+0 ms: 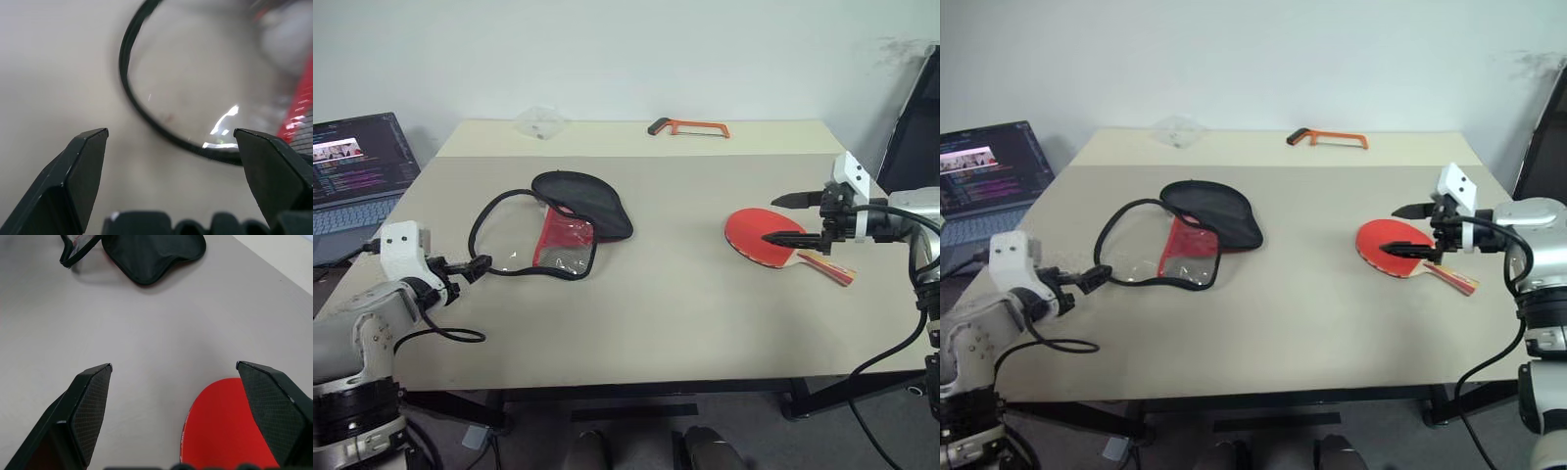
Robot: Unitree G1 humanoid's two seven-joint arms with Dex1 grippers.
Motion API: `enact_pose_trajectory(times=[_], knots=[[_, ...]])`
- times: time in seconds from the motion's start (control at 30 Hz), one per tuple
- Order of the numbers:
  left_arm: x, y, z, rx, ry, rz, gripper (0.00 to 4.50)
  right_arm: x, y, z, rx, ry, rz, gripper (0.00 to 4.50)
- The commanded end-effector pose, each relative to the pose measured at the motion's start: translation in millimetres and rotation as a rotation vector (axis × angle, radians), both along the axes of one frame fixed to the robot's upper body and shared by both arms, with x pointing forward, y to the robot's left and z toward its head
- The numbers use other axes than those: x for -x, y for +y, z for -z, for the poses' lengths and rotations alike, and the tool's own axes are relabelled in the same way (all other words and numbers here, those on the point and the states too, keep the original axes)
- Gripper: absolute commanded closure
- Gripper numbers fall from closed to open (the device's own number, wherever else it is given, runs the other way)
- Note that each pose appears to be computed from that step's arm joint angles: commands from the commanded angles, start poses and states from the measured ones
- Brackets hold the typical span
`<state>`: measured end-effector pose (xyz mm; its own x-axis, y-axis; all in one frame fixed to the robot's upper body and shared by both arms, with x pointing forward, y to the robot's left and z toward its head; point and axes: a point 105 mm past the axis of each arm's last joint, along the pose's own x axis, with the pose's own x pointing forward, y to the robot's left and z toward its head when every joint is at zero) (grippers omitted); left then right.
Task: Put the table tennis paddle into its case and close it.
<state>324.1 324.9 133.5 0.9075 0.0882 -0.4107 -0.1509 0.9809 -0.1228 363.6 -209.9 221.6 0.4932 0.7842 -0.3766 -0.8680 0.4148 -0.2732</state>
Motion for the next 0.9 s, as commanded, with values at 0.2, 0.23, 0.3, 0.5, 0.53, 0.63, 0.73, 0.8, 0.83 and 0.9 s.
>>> enact_pose_trajectory(times=[0.2,0.23,0.3,0.5,0.53,0.63,0.73,0.8,0.83,0.9], knots=[[-18,-25,9,0.022,0.012,-0.037,0.00,0,4,-15,0.023,-0.057,-0.015,0.02],[-21,-27,11,0.033,0.014,-0.048,0.00,0,4,-15,0.024,-0.057,-0.015,0.02],[-26,-30,13,0.054,0.015,-0.066,0.00,1,3,-15,0.026,-0.057,-0.015,0.02],[-37,-37,19,0.062,0.033,-0.081,0.00,2,6,-15,0.026,-0.057,-0.019,0.02],[-38,-38,20,0.071,0.035,-0.081,0.00,2,6,-16,0.025,-0.058,-0.019,0.02],[-40,-40,24,0.098,0.041,-0.103,0.37,3,5,-17,0.026,-0.062,-0.017,0.00],[-41,-43,27,0.119,0.046,-0.110,1.20,4,4,-18,0.027,-0.065,-0.013,0.00],[-41,-45,29,0.117,0.049,-0.107,1.96,4,3,-20,0.028,-0.069,-0.009,0.00],[-41,-44,31,0.112,0.052,-0.107,2.33,4,3,-20,0.028,-0.070,-0.008,0.00],[-42,-45,32,0.107,0.055,-0.103,3.05,4,3,-20,0.029,-0.070,-0.010,0.00]])
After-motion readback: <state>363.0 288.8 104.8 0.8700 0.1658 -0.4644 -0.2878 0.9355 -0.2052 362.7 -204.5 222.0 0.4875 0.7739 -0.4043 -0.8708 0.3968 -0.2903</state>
